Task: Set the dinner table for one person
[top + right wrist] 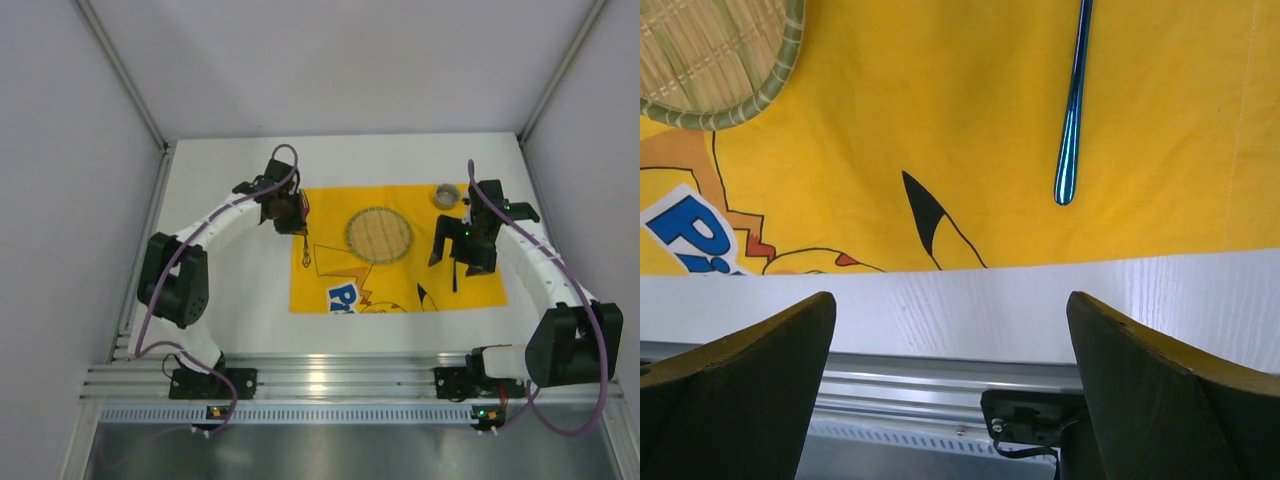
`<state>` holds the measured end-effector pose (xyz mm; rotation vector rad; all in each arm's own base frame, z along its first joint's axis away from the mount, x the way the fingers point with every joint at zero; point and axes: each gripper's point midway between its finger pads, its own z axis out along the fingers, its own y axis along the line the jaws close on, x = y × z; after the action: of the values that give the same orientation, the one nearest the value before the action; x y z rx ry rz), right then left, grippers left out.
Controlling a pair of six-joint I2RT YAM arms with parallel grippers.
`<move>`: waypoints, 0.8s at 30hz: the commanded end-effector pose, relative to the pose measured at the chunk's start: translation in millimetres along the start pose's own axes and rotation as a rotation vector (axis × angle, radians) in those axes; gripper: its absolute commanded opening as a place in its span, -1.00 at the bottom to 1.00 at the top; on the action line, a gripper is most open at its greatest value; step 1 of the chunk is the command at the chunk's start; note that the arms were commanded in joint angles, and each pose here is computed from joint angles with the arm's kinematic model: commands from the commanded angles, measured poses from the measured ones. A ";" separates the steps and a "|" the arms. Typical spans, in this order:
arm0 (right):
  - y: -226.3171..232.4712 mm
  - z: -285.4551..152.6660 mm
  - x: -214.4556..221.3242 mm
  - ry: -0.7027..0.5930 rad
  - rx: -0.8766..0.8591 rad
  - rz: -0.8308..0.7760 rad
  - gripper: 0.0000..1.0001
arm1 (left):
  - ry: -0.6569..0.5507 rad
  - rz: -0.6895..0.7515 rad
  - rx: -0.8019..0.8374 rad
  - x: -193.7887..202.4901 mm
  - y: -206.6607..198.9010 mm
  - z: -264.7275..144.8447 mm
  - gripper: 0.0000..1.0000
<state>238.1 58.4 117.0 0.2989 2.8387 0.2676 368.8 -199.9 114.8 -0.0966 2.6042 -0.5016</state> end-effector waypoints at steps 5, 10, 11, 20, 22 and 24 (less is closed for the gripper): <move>10.3 -17.3 -13.5 -0.082 -0.028 -0.017 1.00 | 0.114 0.113 0.052 31.9 -43.4 42.3 -1.00; 7.4 -18.1 -8.8 -0.075 -0.019 -0.021 0.99 | 0.143 0.123 0.011 45.6 -41.2 56.8 -1.00; 7.4 -18.5 -8.9 -0.077 -0.019 -0.023 0.99 | 0.141 0.118 0.003 46.0 -39.5 57.4 -1.00; 6.9 -15.1 -9.4 -0.062 -0.016 -0.034 1.00 | 0.126 0.098 -0.073 41.8 -28.1 64.9 -1.00; 7.1 -14.7 -9.6 -0.061 -0.014 -0.035 0.99 | 0.129 0.094 -0.091 40.3 -27.1 68.6 -0.91; 7.1 -14.0 -9.4 -0.059 -0.015 -0.036 0.99 | 0.141 0.087 -0.121 42.8 -20.9 71.2 -0.82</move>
<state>237.4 58.2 122.5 0.2867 2.8155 0.2690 352.8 -252.5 40.6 0.0551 2.7808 -0.3781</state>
